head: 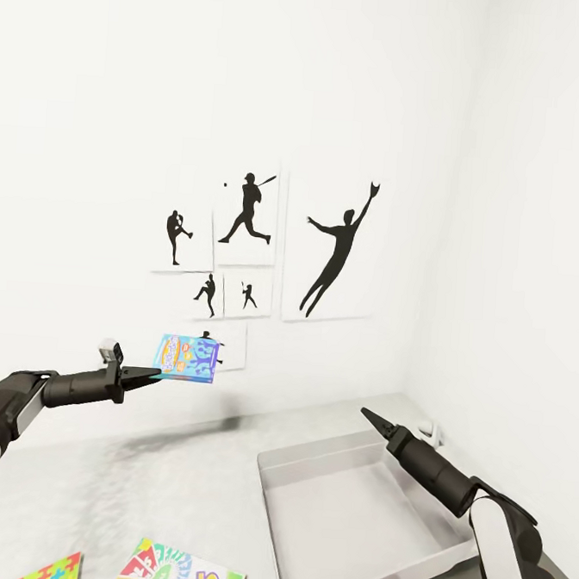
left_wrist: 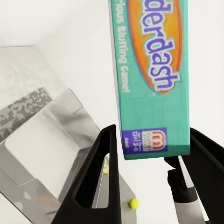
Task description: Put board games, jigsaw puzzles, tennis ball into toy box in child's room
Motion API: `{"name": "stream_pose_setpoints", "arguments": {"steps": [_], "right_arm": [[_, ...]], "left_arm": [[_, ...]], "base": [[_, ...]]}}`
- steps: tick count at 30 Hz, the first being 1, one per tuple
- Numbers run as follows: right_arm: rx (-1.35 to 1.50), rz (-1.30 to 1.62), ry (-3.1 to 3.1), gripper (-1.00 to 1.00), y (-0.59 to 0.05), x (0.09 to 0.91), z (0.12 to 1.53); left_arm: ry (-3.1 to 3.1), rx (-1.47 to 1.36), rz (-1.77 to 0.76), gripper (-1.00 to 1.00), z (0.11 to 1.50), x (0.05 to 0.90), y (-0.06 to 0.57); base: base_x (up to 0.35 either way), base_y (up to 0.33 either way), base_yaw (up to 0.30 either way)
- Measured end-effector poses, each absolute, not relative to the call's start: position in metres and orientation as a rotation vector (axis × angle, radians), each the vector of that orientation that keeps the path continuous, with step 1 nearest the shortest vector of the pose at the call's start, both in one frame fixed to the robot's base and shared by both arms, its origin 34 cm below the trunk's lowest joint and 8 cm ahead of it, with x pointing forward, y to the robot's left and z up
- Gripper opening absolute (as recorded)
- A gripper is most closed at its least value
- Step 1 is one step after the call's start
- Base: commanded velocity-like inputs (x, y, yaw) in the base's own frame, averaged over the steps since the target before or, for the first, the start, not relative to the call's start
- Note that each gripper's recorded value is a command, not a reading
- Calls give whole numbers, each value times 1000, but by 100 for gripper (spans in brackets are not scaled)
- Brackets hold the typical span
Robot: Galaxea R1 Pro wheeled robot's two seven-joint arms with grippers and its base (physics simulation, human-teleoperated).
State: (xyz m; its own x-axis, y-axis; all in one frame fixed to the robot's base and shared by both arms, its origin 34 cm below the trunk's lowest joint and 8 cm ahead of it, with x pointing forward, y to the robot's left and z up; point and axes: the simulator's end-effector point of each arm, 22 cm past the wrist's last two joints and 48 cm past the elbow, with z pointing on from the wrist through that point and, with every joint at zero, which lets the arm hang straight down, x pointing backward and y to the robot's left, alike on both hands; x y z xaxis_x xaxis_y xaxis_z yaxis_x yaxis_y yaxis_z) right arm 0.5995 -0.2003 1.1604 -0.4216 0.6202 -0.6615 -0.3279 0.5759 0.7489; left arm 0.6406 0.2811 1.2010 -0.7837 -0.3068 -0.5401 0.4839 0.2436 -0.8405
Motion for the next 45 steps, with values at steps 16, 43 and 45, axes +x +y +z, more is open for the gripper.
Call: {"name": "stream_pose_setpoints", "arguments": {"steps": [16, 43, 45], "right_arm": [[238, 1057, 1716, 100, -207, 599, 1160], [235, 1115, 1407, 100, -349, 550, 1234], [242, 1109, 1404, 100, -353, 550, 1234]], "left_arm": [[1879, 192, -1644, -100, 1200, 641, 257], [1993, 438, -1784, -100, 1205, 620, -54], [2037, 396, -1759, -100, 1181, 623, -55]], "base": [[0, 0, 0], [0, 0, 0], [0, 0, 0]]}}
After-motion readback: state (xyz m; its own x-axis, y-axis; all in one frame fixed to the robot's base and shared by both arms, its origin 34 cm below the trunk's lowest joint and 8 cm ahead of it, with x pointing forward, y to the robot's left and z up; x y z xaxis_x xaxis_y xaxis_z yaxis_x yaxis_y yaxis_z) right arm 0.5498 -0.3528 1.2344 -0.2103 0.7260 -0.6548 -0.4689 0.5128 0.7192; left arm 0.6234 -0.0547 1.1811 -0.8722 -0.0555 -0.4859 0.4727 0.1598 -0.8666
